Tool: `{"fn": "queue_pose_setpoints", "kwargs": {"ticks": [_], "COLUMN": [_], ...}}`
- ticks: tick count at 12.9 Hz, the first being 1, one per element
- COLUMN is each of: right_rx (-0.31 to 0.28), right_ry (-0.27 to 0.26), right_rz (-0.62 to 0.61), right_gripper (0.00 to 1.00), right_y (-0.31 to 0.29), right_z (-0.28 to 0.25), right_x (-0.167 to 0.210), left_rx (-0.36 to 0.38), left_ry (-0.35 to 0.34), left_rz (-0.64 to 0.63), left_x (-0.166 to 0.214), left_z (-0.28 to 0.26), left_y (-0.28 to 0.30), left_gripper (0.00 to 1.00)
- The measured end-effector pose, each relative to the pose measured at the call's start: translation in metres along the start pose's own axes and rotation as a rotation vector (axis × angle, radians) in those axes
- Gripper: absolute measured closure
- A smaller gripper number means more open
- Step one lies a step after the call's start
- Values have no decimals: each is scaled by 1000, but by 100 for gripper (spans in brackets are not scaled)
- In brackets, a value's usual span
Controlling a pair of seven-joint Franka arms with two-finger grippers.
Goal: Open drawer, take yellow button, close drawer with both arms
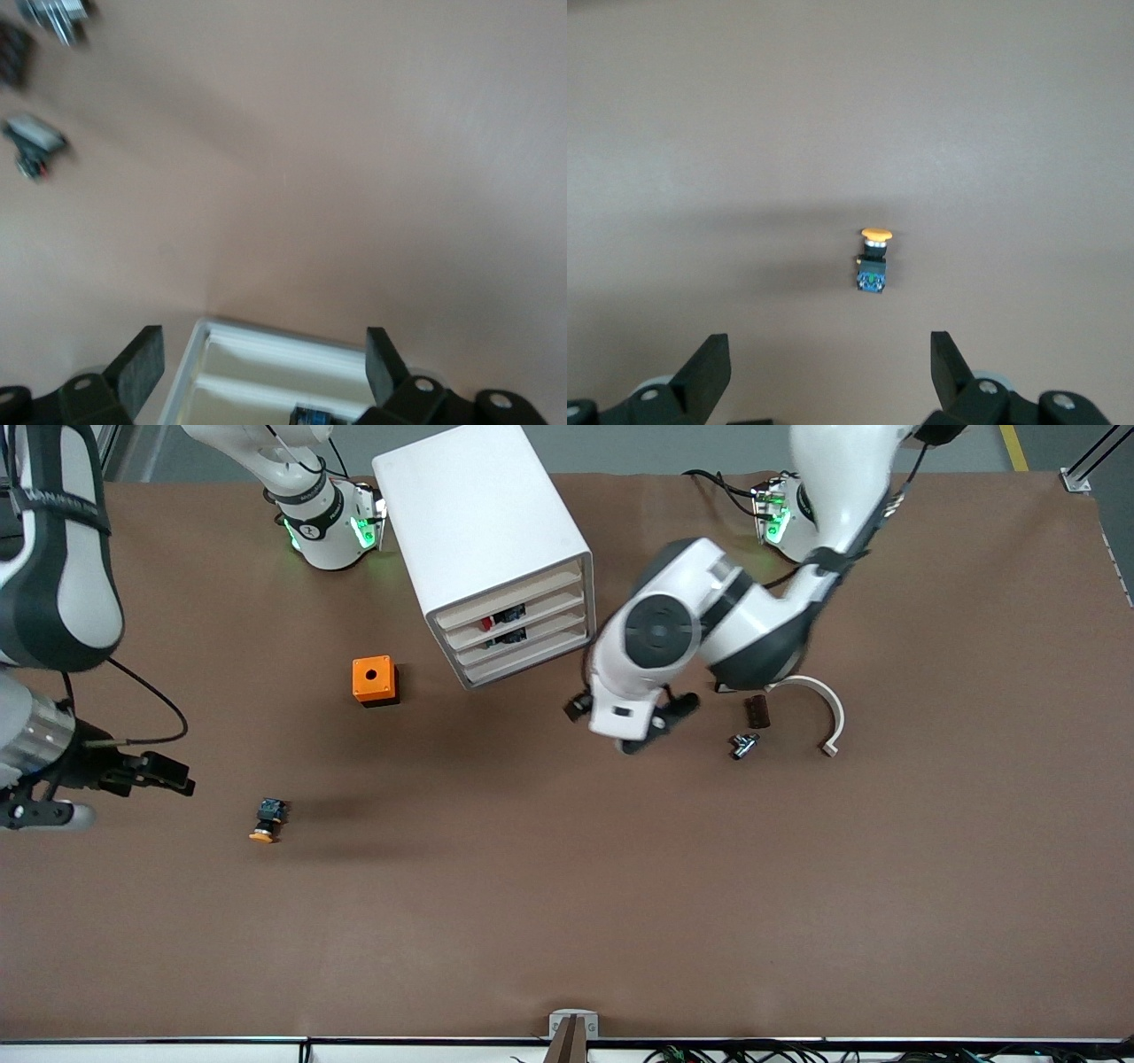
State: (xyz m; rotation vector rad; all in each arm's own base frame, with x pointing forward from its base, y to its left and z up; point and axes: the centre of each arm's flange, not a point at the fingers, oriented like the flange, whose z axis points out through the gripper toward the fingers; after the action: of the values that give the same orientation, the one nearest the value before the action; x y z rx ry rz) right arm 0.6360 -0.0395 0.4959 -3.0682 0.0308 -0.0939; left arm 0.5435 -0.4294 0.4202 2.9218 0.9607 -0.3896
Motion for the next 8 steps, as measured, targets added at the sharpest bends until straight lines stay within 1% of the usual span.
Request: {"fn": "queue_pose_setpoints", "kwargs": {"ticks": [2, 3, 4, 6, 8], "right_rx": [4, 5, 6, -2, -5], "right_ry": [1, -1, -3, 1, 22], "right_rz": [-1, 9, 21, 29, 36], "right_gripper": [0, 0, 0, 0, 0], "right_y": [-3, -4, -5, -7, -8], "right_z": [-35, -49, -62, -85, -107], "right_x": [-16, -23, -31, -44, -55], "left_rx": [-44, -41, -30, -12, 0], "left_ry": [52, 75, 100, 163, 204], "left_rz": [-42, -35, -6, 80, 160], "left_x": [44, 61, 74, 86, 109], "left_z": [-47, -66, -83, -123, -168], "left_y": [-27, -42, -57, -86, -130], "left_gripper": [0, 0, 0, 0, 0]}}
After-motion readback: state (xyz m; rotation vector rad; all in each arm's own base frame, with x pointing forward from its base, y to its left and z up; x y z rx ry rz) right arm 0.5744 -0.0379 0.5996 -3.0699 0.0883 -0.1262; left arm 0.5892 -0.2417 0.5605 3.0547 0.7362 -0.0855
